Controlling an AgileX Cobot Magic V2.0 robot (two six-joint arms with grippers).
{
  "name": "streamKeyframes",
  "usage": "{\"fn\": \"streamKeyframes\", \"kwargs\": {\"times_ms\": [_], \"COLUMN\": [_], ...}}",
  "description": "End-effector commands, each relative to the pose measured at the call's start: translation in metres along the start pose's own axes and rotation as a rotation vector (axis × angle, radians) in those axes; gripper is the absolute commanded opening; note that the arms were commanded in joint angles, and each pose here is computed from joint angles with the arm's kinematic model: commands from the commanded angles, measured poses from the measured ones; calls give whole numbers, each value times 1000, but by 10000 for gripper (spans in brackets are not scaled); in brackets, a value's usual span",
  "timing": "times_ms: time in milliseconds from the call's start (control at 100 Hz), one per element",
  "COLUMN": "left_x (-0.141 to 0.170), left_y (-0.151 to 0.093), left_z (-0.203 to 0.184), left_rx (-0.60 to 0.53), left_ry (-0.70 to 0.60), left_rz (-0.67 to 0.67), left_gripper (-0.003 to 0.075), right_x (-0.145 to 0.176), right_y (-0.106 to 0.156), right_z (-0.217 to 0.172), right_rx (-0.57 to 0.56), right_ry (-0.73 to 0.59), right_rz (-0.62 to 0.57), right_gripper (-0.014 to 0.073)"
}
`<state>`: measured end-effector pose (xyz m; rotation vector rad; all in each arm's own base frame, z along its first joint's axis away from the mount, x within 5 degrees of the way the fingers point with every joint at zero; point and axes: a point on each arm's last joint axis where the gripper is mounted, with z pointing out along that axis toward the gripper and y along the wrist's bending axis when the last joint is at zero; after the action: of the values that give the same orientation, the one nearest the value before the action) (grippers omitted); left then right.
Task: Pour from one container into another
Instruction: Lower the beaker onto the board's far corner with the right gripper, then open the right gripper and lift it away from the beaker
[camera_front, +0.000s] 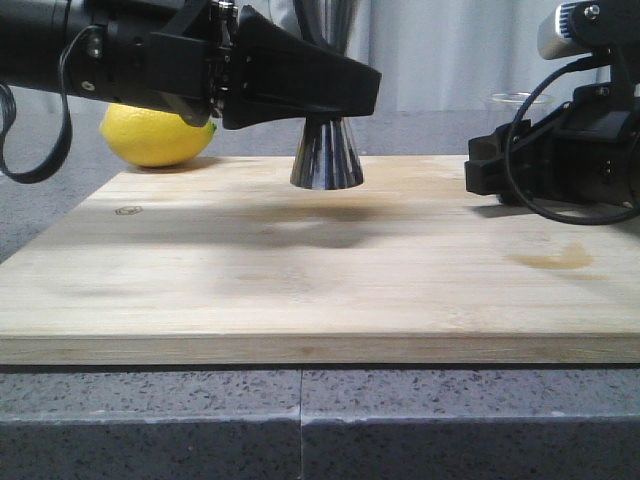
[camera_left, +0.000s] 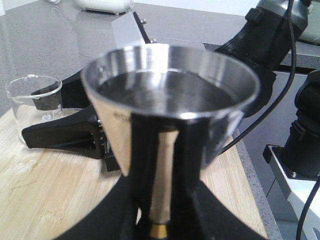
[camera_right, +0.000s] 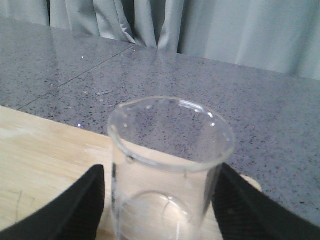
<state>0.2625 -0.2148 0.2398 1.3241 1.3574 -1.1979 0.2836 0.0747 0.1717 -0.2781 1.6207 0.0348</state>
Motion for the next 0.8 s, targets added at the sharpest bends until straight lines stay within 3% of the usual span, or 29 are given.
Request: {"fn": "streamKeyframes", "kwargs": {"times_ms": [0,790], "left_x": [-34,-34], "left_y": [-19,-19], "left_z": [-4,-4], "left_rx": [145,145], "left_ry": [-171,-171], "left_rz": [49,49], "left_gripper": [-19,-19], "right_x": [-9,-57], "right_y": [-1,-9], "right_z": [1,-31], "right_rx": [-7,-39], "right_ry": [-31,40], "right_rz": [-3,19], "right_gripper": [410,410]}}
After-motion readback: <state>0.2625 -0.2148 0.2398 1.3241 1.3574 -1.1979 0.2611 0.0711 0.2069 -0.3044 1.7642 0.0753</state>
